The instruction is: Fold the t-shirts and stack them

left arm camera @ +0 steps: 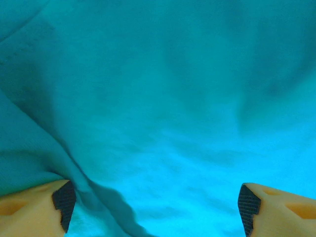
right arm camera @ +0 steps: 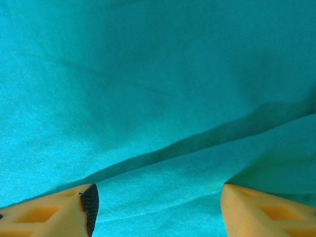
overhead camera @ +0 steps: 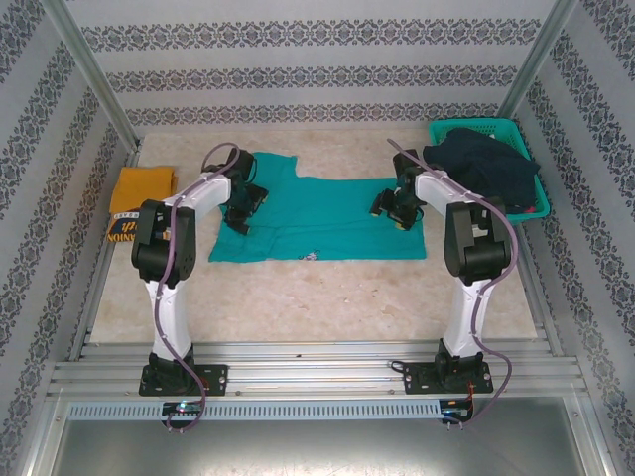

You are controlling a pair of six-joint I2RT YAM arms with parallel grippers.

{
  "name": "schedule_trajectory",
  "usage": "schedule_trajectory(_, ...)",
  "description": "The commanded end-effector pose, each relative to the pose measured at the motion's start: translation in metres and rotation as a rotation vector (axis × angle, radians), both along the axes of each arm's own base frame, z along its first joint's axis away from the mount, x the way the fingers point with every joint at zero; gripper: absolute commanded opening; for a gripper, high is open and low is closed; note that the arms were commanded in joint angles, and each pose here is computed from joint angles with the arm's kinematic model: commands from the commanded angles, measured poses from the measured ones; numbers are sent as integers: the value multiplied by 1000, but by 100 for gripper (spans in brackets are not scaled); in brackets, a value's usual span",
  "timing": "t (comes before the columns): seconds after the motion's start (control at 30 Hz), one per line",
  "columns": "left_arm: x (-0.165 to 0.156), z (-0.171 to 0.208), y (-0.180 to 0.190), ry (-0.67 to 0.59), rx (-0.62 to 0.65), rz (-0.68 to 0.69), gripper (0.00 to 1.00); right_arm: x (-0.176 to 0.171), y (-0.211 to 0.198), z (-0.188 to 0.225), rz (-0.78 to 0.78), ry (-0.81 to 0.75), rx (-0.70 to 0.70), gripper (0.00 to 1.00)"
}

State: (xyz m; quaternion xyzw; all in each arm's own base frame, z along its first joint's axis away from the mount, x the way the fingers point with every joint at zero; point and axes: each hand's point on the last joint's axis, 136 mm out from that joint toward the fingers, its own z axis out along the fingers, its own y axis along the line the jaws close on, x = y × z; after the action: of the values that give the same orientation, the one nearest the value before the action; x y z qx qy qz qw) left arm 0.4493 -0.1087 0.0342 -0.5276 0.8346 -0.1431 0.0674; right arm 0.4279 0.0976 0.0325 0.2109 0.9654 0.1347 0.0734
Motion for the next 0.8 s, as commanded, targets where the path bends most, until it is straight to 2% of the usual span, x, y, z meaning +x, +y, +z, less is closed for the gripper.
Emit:
schedule_trajectory(0.0, -36, -21, 9, 93, 35, -23, 87, -13, -4, -9, 20, 22, -45, 67)
schedule_trajectory(0.23, -112, -39, 26, 191, 58, 7, 87, -72, -6, -22, 54, 94, -69, 67)
schedule_trajectory(0.4, -139, -27, 32, 204, 77, -19, 87, -106, -5, -17, 80, 140, -57, 67)
schedule_trajectory(0.57, -138, -3, 36, 176, 104, -56, 88, -129, -2, -8, 89, 161, -31, 67)
schedule_trajectory(0.7, -110, 22, 34, 93, 117, -75, 90, -109, 2, 22, 95, 55, -20, 67)
schedule_trajectory(0.73, -97, 28, 34, 62, 121, -83, 97, -100, 3, 31, 100, 21, -20, 67)
schedule_trajectory(0.77, -87, 31, 34, 45, 124, -88, 100, -92, 4, 38, 103, -2, -22, 67)
